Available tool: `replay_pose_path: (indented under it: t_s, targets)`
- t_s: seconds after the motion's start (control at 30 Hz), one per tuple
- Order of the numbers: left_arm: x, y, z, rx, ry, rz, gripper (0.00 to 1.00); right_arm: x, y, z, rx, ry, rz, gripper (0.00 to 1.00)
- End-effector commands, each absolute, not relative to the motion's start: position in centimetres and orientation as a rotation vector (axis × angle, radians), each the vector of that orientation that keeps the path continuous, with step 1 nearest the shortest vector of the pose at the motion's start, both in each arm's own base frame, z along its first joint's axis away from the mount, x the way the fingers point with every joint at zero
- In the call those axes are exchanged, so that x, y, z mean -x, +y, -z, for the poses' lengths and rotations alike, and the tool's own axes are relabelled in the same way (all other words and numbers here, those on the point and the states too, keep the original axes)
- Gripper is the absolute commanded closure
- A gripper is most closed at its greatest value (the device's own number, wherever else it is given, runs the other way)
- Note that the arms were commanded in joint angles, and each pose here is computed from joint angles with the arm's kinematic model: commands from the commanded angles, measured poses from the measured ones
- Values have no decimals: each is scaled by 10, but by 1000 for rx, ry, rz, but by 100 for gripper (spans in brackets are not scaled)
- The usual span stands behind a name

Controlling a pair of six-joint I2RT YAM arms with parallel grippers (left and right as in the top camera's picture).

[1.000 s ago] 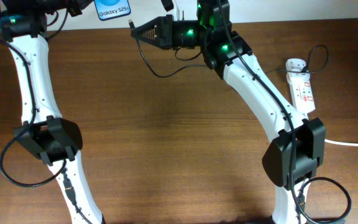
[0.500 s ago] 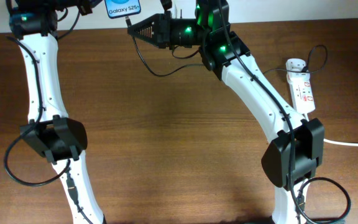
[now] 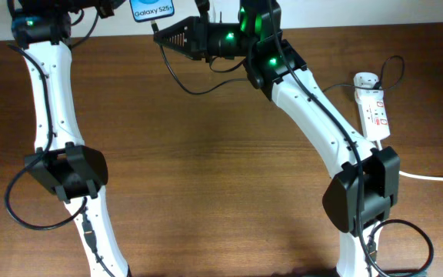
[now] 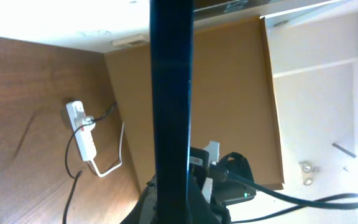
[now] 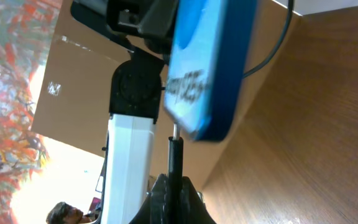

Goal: Plug charger to phone and switch on socket
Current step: 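Align the plug tip below the phone's charging port with the right gripper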

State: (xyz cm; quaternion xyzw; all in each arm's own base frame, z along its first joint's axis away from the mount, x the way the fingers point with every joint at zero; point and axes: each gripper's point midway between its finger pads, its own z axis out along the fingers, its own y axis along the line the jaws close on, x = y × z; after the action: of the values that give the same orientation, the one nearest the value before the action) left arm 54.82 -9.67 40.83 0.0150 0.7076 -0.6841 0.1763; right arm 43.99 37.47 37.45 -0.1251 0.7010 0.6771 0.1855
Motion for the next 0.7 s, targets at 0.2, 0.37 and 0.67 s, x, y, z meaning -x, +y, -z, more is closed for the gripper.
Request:
replay_pose_path:
  t_s: [0.2,0.37,0.67]
  targets:
    - [-548,-81,-420,-51,1967,1890,100,-427,373,-395,429,1931,-1925,96]
    - [-546,-82,-420,-59,1975,1904,100,-434,373,-395,387,1924,-1901,96]
    - [-540,-89,-420,-84,1995,1936,100,-438,377,-395,348,1919,-1880,96]
